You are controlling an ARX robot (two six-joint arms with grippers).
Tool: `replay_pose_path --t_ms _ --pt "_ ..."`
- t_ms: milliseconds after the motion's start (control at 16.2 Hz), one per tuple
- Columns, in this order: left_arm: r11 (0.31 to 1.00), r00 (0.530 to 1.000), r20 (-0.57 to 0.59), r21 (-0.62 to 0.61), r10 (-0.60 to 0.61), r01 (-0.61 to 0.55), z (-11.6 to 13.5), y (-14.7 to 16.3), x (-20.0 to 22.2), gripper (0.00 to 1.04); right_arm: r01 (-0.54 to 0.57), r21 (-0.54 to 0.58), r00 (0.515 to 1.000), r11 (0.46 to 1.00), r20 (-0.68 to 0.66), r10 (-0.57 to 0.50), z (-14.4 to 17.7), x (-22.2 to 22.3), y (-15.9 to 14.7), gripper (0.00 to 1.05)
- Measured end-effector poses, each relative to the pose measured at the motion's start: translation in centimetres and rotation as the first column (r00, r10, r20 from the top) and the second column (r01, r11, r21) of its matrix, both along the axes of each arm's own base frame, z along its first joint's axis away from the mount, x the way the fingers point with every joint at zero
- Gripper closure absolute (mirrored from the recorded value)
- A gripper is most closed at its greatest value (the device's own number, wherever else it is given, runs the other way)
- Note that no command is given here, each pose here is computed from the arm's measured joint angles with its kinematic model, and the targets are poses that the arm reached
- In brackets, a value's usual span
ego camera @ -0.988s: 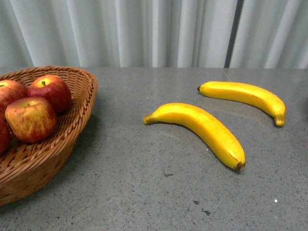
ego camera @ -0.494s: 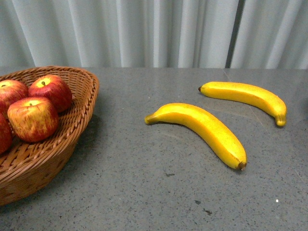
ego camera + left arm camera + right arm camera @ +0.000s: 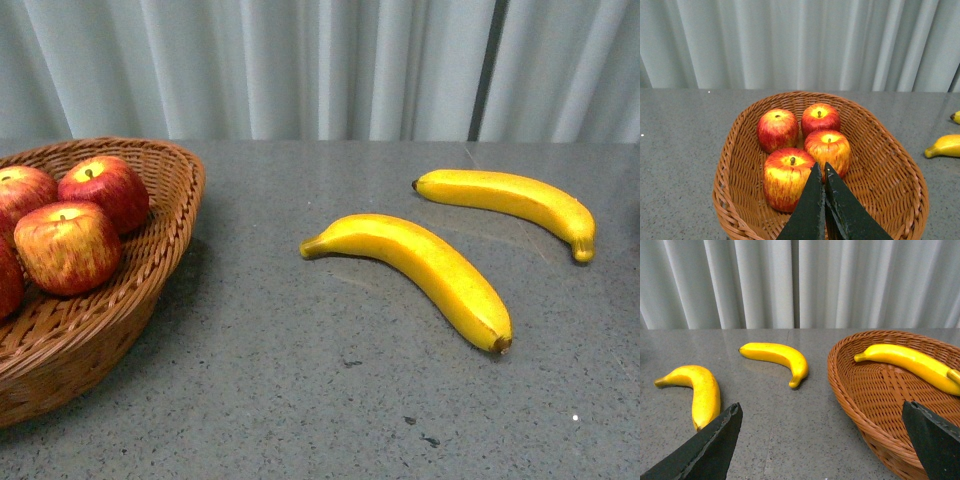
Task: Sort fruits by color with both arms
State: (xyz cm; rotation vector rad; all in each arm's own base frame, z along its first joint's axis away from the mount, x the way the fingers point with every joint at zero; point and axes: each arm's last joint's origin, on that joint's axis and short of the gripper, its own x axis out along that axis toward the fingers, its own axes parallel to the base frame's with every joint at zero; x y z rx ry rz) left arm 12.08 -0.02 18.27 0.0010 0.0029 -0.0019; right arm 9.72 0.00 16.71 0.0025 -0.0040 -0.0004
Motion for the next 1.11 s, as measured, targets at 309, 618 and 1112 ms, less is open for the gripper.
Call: replay_pose_path --t_ms 309,618,1112 --pt "1.0 1.0 0.01 0.0 0.0 0.0 -1.2 0.0 -0.9 1.03 0.0 0.0 1.0 1.0 0.0 0.0 0.0 0.0 0.0 0.07" --pt "1.0 1.0 0.029 0.0 -0.002 0.002 -1.3 0.0 -2.4 1.03 0.0 0.0 1.0 1.0 0.0 0.0 0.0 0.0 0.0 0.07" --pt "1.0 1.0 0.005 0.0 0.002 -0.002 -1.5 0.0 -2.3 1.03 0.0 0.0 1.0 1.0 0.0 0.0 0.0 0.0 0.0 0.07"
